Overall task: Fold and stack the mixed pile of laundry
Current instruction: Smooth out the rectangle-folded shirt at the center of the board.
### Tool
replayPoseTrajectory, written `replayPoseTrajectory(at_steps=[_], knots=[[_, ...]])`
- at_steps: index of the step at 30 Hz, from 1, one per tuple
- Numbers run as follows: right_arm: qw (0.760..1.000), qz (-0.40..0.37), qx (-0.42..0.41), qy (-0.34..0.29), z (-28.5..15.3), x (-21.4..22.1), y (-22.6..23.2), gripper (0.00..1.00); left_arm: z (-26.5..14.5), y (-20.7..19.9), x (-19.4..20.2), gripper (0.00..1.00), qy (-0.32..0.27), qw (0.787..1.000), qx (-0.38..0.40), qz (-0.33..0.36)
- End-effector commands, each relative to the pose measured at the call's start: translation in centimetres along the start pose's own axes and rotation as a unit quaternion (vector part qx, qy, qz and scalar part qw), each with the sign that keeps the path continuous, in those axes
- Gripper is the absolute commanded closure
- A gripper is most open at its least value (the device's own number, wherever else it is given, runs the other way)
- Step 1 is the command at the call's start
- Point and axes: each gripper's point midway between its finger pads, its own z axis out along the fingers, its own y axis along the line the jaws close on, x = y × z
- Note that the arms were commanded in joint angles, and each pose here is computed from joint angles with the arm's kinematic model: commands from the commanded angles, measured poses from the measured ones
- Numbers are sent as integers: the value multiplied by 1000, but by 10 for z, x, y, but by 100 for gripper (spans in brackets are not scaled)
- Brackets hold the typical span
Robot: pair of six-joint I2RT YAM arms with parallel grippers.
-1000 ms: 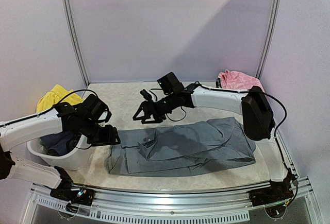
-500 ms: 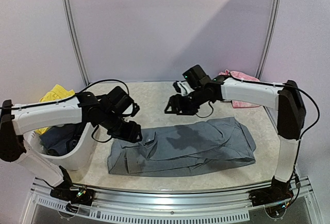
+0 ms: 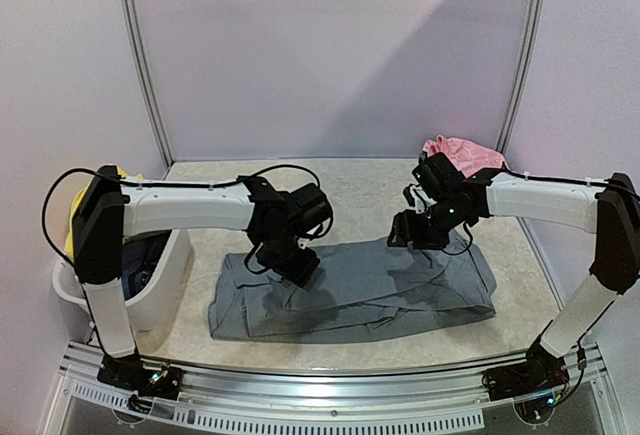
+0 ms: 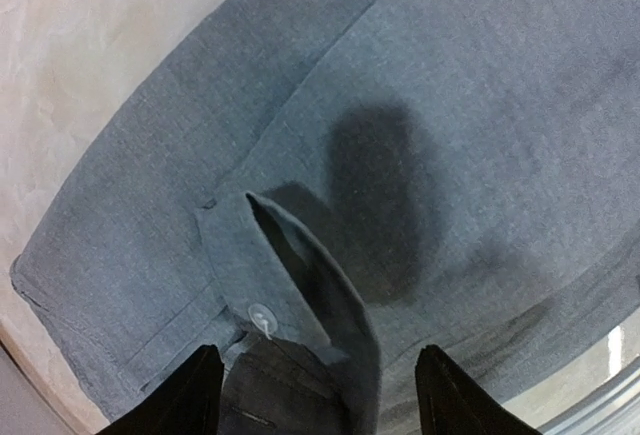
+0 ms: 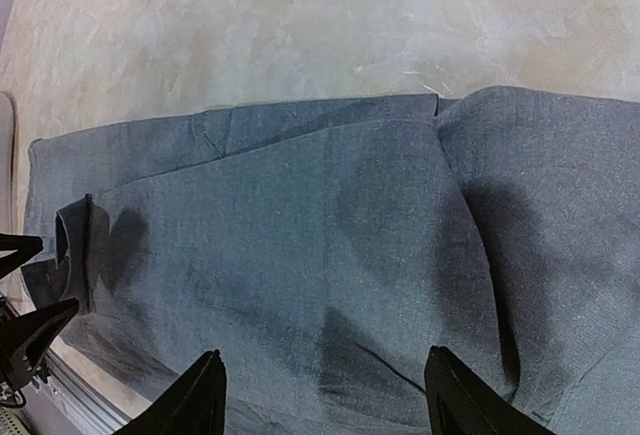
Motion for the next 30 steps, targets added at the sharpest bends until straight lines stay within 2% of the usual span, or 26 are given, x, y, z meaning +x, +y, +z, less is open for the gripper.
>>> replayPoseTrajectory(at_steps=[1, 3, 11, 12, 20, 30], knots=[[1000, 1, 10, -14, -10, -1, -4, 31, 7, 7, -2, 34, 4, 999, -48, 20], [1000, 0, 11, -13, -10, -1, -5, 31, 14, 7, -2, 40, 8, 998, -51, 26], [1000, 0, 10, -7, -8, -6, 0, 31, 6, 23, 3, 96, -10, 997, -72, 16], [1000, 0, 10, -7, -8, -7, 1, 31, 1, 25, 1, 100, -20, 997, -70, 13], [1000, 6, 13, -14, -8, -16, 4, 31, -43, 34, -26, 100, -112, 993, -40, 18], [1000, 19, 3, 12, 6, -7, 5, 32, -30, 79, -11, 100, -140, 988, -64, -14]])
